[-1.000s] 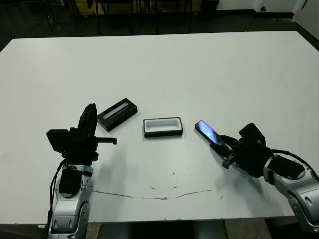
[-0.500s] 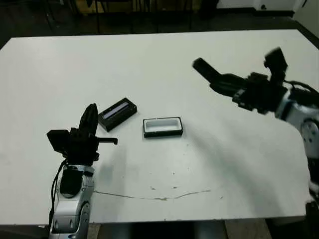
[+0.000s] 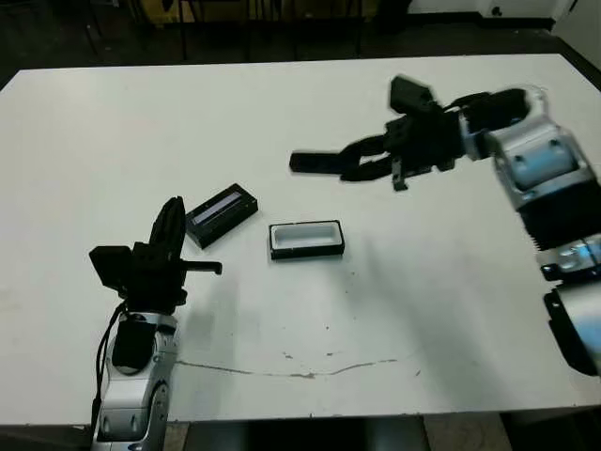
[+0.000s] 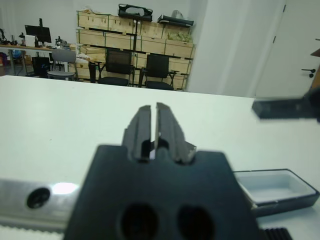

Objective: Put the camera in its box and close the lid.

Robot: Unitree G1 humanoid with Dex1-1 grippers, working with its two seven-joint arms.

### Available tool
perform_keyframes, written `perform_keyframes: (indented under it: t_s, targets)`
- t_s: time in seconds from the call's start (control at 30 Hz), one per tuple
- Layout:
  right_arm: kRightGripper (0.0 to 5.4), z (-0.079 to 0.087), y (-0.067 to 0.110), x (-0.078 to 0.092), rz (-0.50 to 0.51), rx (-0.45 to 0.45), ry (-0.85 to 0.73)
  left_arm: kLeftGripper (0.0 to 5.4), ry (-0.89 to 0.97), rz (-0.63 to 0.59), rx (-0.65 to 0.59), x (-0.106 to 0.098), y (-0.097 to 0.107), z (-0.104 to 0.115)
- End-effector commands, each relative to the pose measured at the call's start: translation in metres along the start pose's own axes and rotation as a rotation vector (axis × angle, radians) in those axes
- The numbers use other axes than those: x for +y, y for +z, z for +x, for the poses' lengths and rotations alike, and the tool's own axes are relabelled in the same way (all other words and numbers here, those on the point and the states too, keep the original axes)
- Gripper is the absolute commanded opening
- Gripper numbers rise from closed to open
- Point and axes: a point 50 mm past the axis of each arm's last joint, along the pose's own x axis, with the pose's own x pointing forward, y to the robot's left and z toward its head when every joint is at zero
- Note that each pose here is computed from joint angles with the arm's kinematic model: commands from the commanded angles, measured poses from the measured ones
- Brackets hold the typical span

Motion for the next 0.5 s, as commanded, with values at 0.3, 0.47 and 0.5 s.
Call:
perform_keyframes:
  t_s: [0.3, 0.47, 0.5]
  targets:
    - [0.46, 0.019, -0.005, 0.001, -0.090, 0.117, 0.139, 0.00, -0.001, 0.011, 0.031, 0.000, -0.006, -0.002]
    - [0.46, 0.024, -0.007, 0.004, -0.121, 0.134, 0.157, 0.00, -0.003, 0.003, 0.029, 0.000, -0.006, -0.002]
    - [0.46, 0.025, -0.008, 0.004, -0.114, 0.136, 0.159, 0.00, -0.003, 0.005, 0.030, 0.000, -0.005, -0.002]
